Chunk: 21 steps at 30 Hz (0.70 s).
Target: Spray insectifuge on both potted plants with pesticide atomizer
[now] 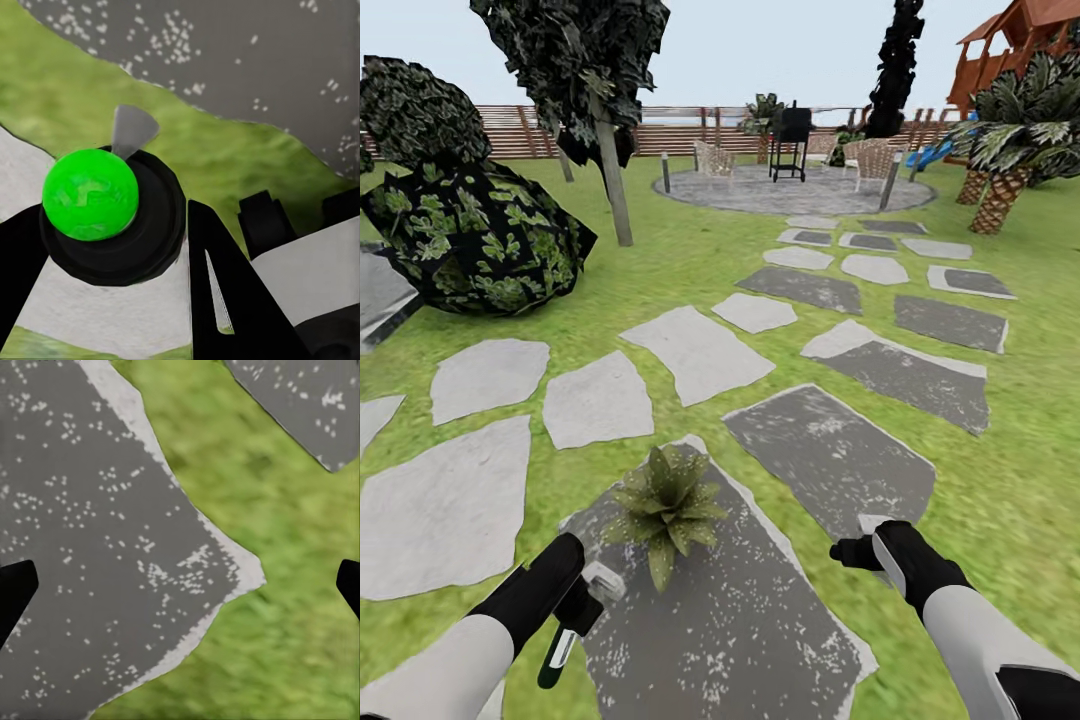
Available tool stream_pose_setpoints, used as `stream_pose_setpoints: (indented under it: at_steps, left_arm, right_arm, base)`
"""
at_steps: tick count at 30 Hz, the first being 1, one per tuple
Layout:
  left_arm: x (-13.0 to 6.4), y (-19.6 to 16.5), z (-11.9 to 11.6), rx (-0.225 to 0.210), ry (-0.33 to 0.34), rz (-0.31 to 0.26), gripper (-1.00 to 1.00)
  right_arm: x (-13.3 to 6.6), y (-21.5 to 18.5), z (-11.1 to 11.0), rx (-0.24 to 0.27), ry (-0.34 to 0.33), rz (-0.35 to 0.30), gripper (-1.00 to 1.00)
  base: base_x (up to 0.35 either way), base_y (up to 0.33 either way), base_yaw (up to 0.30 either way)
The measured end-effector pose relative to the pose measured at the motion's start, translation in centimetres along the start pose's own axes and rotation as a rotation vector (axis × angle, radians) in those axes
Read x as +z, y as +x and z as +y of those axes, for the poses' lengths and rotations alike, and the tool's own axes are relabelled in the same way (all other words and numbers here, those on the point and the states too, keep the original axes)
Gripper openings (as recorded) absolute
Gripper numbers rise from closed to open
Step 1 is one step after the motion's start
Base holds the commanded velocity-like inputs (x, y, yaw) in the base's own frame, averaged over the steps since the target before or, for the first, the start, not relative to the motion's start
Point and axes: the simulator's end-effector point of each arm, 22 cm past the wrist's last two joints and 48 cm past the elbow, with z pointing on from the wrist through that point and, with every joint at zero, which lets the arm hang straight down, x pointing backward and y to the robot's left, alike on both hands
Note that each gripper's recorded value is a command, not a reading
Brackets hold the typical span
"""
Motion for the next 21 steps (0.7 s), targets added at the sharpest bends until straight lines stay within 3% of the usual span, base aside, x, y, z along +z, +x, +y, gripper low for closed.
stream_pose_setpoints:
  at_steps: [13, 21]
  left_arm:
    - [-0.47, -0.19, 0.13, -0.001, -0.005, -0.009, -1.0]
    - [-0.99, -0.42, 0.26, 0.0, -0.01, -0.02, -1.0]
  right_arm:
    - [-0.48, -0.49, 0.04, 0.002, -0.002, -0.012, 1.0]
    - [-0.99, -0.95, 0.06, 0.002, -0.003, -0.024, 1.0]
  base:
    - [0.0, -0.026, 0.205]
    - [-0.084, -0.232, 0.114]
